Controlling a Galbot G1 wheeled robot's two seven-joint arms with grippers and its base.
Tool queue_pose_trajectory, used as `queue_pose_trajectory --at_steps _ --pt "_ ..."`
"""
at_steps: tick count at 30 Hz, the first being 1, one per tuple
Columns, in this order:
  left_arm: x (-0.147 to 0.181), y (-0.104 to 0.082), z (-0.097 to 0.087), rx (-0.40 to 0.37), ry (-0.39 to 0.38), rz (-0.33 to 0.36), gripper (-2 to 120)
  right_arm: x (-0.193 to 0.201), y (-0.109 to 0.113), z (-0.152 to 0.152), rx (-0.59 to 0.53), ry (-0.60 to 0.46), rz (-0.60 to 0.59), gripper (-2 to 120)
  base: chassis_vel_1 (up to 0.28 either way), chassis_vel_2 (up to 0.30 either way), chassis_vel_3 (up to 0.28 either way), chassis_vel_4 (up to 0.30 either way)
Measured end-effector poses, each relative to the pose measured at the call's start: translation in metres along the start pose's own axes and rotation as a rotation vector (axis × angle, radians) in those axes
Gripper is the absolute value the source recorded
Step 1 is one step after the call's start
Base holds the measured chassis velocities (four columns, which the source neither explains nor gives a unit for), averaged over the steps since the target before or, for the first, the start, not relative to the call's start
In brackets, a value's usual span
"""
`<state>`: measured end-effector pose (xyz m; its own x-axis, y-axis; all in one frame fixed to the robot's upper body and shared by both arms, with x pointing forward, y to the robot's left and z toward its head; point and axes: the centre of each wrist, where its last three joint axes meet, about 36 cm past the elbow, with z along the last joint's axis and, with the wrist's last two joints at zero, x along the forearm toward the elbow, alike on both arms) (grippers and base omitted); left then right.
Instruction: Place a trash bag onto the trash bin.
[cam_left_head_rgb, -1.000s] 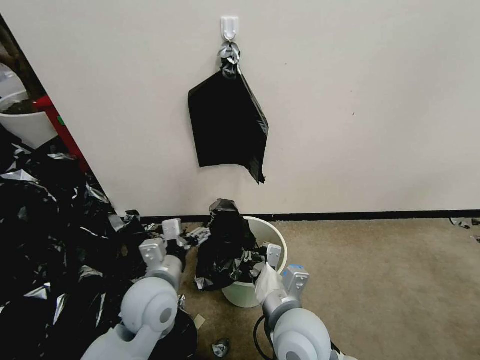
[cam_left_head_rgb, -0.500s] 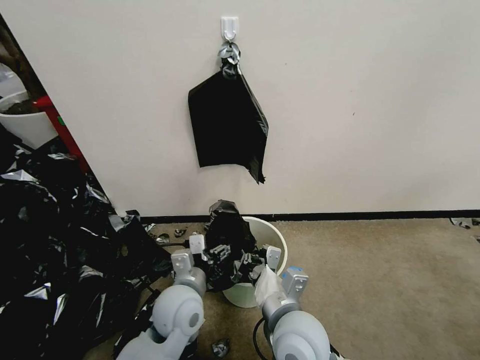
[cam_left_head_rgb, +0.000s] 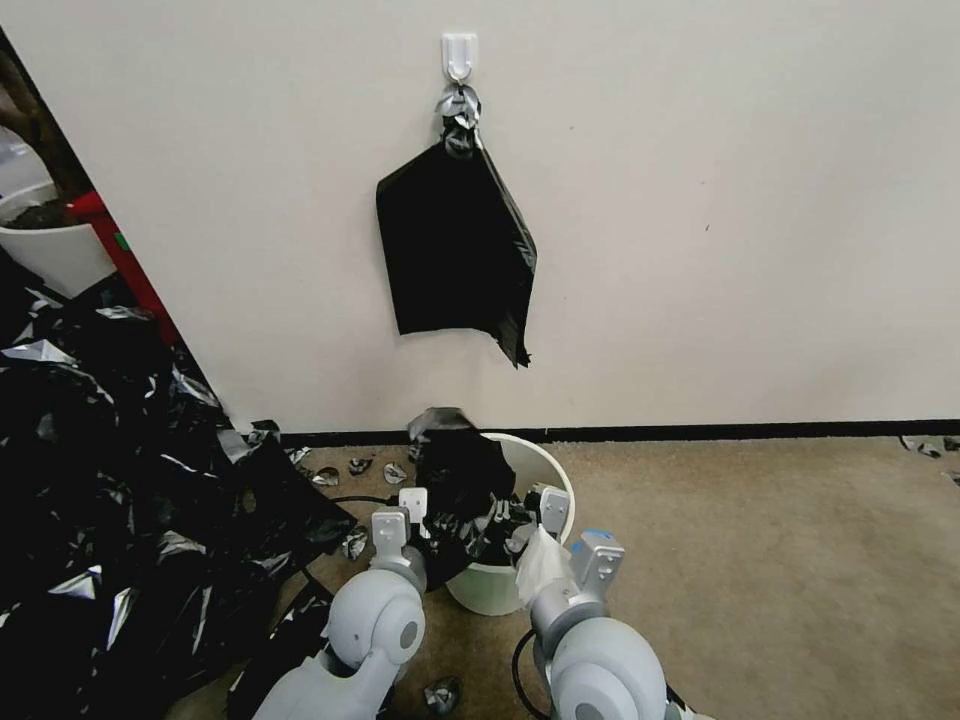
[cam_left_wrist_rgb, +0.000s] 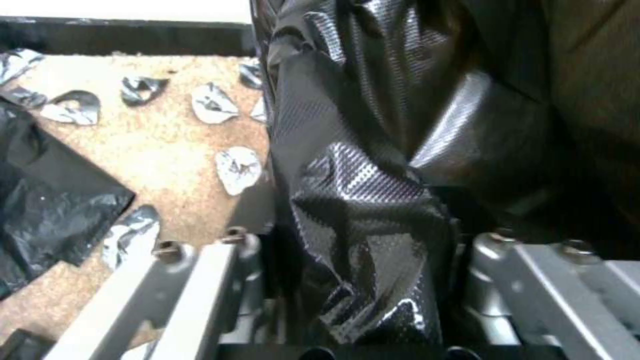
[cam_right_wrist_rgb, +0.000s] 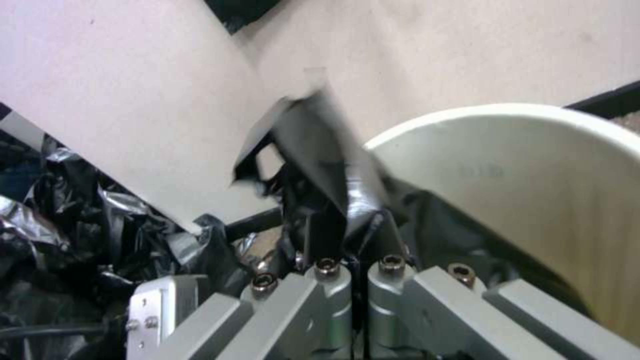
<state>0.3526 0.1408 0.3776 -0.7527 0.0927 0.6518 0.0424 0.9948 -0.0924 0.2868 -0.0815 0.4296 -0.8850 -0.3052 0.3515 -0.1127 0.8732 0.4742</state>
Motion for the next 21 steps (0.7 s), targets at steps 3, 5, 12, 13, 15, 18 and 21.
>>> queue_pose_trajectory --at_steps 3,5,12,13,15,18,21 --pt "-0.001 0.002 0.000 -0.002 0.001 -0.007 35 -0.002 -0.002 0.001 0.013 -0.013 0.007 0 0.000 0.000 0.000 0.000" --pt "-0.003 0.006 -0.002 -0.002 -0.002 -0.018 22 -0.007 -0.009 0.003 0.060 -0.051 0.034 0 0.000 0.000 0.000 0.000" --pt "0.001 0.019 -0.009 0.018 -0.038 0.005 6 -0.024 -0.030 -0.001 0.139 -0.134 0.081 0 0.000 0.000 0.000 0.000" --pt "0.004 0.025 -0.011 0.013 -0.065 0.015 5 -0.031 -0.036 -0.005 0.148 -0.151 0.096 0 0.000 0.000 0.000 0.000" --pt "0.007 0.029 -0.012 0.004 -0.085 0.021 5 -0.034 -0.042 -0.009 0.153 -0.157 0.108 0 0.000 0.000 0.000 0.000" --pt "0.015 0.044 -0.015 -0.029 -0.151 0.043 5 -0.042 -0.057 -0.019 0.149 -0.158 0.141 0 0.000 0.000 0.000 0.000" --pt "0.017 0.054 -0.017 -0.042 -0.195 0.059 5 -0.045 -0.064 -0.024 0.140 -0.139 0.167 0 0.000 0.000 0.000 0.000"
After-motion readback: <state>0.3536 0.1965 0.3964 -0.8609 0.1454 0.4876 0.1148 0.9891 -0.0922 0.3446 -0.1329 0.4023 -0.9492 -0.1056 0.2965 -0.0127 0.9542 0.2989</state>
